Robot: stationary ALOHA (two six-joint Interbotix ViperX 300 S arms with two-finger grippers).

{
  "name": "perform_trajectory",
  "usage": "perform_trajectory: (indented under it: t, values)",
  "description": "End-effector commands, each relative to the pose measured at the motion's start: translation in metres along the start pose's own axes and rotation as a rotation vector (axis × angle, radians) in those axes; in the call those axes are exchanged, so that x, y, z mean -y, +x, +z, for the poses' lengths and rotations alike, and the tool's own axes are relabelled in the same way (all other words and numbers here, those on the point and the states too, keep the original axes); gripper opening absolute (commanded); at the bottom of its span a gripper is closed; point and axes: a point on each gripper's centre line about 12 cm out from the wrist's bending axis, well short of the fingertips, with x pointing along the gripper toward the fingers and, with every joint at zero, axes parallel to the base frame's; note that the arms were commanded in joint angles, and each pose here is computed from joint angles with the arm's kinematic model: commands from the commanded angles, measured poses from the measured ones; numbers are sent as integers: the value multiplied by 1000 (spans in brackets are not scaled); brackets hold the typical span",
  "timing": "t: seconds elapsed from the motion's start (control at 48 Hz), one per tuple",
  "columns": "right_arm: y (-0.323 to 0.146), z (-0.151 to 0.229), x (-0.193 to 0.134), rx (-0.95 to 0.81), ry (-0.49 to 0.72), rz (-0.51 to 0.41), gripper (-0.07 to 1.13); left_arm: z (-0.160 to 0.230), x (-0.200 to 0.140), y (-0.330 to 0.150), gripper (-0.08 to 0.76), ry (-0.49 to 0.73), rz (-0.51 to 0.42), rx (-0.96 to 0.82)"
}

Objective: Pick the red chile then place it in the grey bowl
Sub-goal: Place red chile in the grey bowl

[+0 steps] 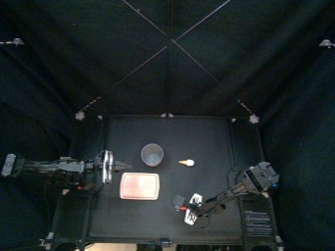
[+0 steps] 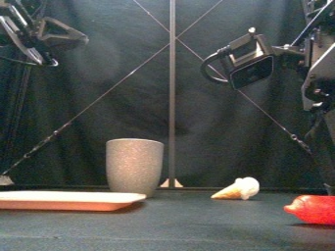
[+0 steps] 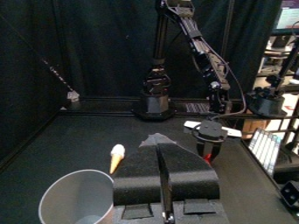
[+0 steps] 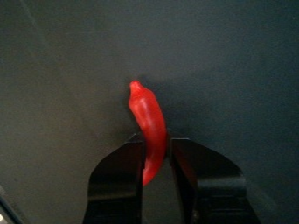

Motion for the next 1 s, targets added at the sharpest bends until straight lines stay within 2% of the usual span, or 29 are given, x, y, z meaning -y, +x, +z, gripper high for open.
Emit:
perform_trajectory:
  t: [0.021,0.167,0.396,0.479,0.583,0.771,0.896,1.0]
  values:
    - [-12,15,2,38,17,22,443,5,0,1,-33,0,2,12]
    - [-31,52,21,160,3,14,447,6,-1,2,-33,0,3,15]
    - [-87,148,78,476,26,-29,447,5,0,1,-33,0,2,14]
    - [-102,177,94,582,34,-6,447,4,0,1,-33,2,2,12]
    - [-114,210,112,708,37,67,447,3,-1,1,-33,3,6,9]
    - [-107,244,150,810,91,161,451,3,-2,1,-33,2,11,9]
    - [-95,256,175,823,116,151,472,2,-2,1,-33,2,11,8]
    - [-81,257,189,802,129,122,552,2,-3,1,-33,2,14,8]
